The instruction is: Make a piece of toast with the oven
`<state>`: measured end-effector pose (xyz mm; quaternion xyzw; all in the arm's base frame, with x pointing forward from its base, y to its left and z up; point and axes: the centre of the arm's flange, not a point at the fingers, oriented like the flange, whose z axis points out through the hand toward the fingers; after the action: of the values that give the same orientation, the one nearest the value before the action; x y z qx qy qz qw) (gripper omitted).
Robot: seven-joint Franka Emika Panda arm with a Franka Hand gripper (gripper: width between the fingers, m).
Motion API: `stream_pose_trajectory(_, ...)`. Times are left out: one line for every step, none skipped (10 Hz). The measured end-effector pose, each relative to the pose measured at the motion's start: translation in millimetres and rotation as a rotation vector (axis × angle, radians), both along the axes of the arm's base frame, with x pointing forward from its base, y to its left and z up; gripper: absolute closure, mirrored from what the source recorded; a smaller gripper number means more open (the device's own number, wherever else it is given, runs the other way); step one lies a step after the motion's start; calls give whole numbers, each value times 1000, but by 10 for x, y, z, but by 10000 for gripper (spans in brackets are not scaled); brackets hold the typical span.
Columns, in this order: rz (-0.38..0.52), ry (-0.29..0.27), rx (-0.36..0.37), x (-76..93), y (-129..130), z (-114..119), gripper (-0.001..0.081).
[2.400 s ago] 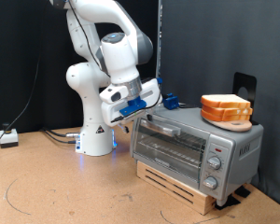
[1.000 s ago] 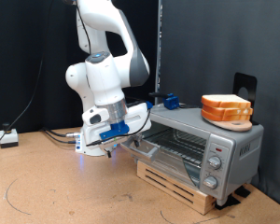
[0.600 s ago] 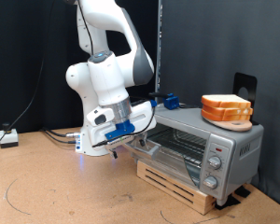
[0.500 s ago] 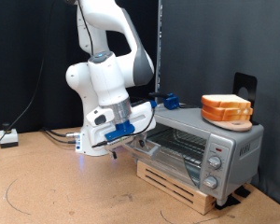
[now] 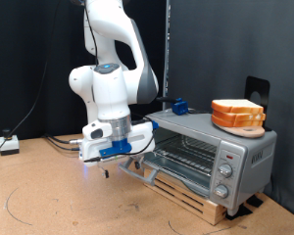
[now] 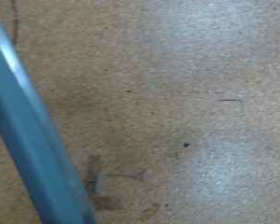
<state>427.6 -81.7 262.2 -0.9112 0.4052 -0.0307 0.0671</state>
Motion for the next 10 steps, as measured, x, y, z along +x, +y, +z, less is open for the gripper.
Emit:
stream_pose_trajectory(-10, 4, -8, 13, -47, -82, -3)
stream_pose_trajectory(-22, 6, -5, 22, -89, -163, -3)
stream_pose_trajectory(-36, 11, 4, 35, -123, -234, -3)
stream_pose_trajectory(-54, 18, 14, 52, -152, -304, -3)
stream_pose_trajectory(-67, 27, 17, 73, -173, -373, -3)
stream_pose_trajectory(-77, 34, 12, 97, -187, -441, -3)
stream_pose_trajectory(-86, 36, 0, 123, -200, -513, -3)
stream_pose_trajectory(-93, 42, -12, 151, -222, -586, -3)
stream_pose_trajectory(-99, 54, -20, 177, -237, -654, -3)
stream_pose_trajectory(-105, 64, -28, 200, -265, -715, -3)
